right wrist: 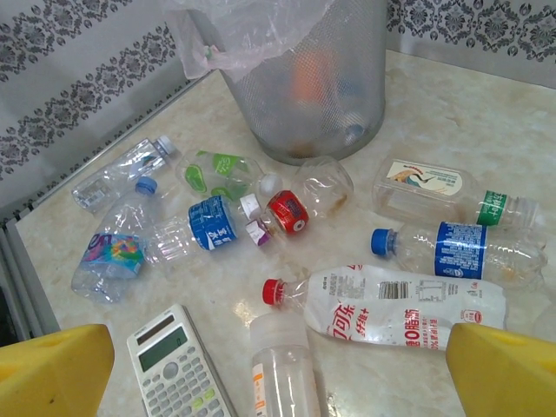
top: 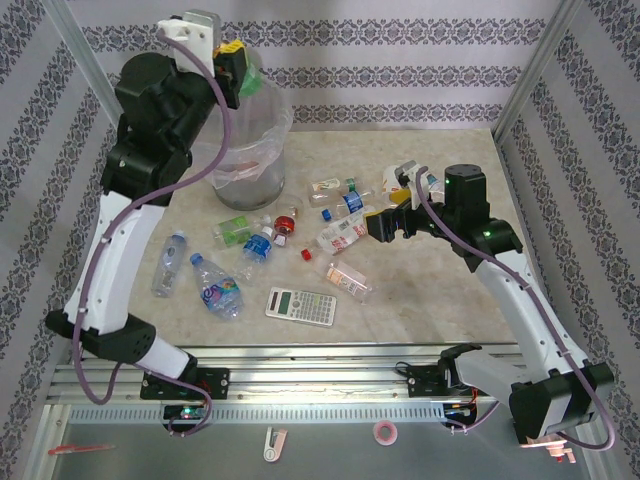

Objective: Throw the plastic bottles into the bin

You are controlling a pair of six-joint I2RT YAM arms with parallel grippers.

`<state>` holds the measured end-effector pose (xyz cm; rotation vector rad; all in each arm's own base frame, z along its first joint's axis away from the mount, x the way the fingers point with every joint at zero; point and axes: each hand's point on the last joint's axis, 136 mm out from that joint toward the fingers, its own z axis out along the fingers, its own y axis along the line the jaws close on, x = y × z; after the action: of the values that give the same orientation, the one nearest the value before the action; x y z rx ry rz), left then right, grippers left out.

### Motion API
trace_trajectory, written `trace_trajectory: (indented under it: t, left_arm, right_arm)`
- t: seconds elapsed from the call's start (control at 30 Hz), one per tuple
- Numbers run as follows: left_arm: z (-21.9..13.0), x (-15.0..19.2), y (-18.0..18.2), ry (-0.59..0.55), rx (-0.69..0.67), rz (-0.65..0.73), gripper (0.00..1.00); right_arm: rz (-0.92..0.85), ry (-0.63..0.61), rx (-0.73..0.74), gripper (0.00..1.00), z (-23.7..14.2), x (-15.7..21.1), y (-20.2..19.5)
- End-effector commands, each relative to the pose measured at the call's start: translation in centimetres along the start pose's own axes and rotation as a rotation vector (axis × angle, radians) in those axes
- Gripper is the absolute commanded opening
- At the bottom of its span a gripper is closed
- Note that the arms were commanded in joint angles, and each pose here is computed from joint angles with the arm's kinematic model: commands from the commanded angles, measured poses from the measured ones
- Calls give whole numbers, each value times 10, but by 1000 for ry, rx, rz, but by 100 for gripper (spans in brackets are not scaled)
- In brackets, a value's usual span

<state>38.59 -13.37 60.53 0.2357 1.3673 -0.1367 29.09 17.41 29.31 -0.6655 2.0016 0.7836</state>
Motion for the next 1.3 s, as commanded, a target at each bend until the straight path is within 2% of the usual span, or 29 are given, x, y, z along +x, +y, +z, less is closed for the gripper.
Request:
trace_trajectory:
  t: [0.0,0.07,0.23,0.43,0.63,0.8,0.87,0.97,1.0,1.03,1.1,1.13,1.17,1.27]
  left_arm:
    - [-22,-57,13,-271,-60,94,0]
    - [-32,-65,12,-347,-61,108,0]
    - [-46,-74,12,-414,-61,124,0]
    - [-46,-74,13,-417,-67,127,0]
    - [-32,-61,13,-362,-74,126,0]
    - [2,-18,22,-226,-89,87,0]
    - [23,17,35,-125,-90,17,0]
    - [53,88,55,79,-66,-133,0]
    - [60,112,57,146,-50,-181,9]
    - [65,130,58,198,-41,-228,29]
    - [71,153,61,276,-48,-282,82]
    - [72,157,62,302,-52,-296,95]
    - [73,156,62,312,-51,-301,100]
    - [73,141,60,302,-34,-304,100]
  right_arm:
    - [-21,-1,18,98,2,-4,-2]
    - [-29,-2,29,98,3,-4,-4]
    - [-29,10,27,98,7,-5,-7]
    - [-30,15,31,98,10,-5,-9]
    - [-28,21,42,98,11,-4,-12]
    - [-30,21,35,98,12,-3,-11]
    - [-31,25,31,98,13,-2,-11]
    - [-28,34,31,98,14,1,-11]
    - [-28,38,32,98,14,2,-11]
    - [-30,42,35,98,13,3,-11]
    - [-30,50,32,98,12,6,-9]
    - [-32,51,29,98,11,7,-8]
    - [-32,53,22,98,11,8,-7]
    - [-28,62,12,98,12,13,-5]
